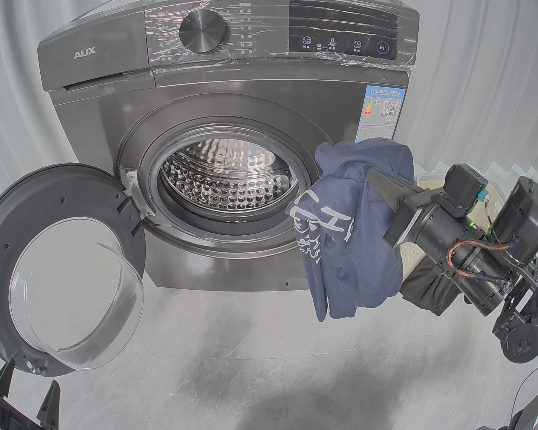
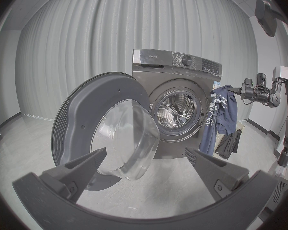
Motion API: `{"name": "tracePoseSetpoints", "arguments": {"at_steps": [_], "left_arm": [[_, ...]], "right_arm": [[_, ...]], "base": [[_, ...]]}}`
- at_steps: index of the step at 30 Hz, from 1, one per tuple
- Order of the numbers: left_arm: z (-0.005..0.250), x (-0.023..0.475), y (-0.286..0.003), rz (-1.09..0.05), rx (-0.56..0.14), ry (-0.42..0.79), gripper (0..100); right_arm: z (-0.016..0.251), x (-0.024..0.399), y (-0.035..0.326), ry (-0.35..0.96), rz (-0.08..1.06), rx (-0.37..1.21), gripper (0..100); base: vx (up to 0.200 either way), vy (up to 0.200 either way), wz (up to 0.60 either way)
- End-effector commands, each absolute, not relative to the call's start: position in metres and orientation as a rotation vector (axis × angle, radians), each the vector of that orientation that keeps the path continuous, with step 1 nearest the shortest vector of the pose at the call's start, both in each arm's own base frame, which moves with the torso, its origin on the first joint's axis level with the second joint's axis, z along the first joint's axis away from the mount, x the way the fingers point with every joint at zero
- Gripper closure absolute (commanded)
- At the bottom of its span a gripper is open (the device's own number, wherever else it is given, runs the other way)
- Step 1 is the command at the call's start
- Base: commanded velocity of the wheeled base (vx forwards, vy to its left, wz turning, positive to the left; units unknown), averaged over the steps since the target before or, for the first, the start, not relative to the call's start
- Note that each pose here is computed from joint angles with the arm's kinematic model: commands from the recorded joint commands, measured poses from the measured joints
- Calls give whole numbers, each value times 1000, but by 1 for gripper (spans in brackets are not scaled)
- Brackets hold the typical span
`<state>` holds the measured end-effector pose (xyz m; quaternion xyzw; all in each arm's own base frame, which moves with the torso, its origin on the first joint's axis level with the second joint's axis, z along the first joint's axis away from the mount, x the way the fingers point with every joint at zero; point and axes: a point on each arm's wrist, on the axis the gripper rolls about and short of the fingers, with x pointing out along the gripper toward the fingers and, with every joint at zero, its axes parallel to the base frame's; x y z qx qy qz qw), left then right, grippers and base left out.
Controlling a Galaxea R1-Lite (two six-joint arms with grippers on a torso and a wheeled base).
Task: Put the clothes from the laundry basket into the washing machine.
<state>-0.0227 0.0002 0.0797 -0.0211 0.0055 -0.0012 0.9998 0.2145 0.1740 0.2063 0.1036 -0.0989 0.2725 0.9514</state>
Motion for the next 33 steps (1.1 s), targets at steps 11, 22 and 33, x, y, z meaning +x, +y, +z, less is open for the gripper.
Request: {"name": "tracePoseSetpoints", "arguments": {"at_steps": [11,22,33], "left_arm": [[76,-23,0,-3,-43,6,0],[76,-23,0,-4,-41,6,0],[76,-23,0,-1,-41,6,0]], "right_arm": [[205,214,174,-198,556,210,100],[202,211,176,-183,567,203,100],[199,209,177,-174,578,200,100]], "base": [[0,36,0],[36,0,0],[73,0,0]]}}
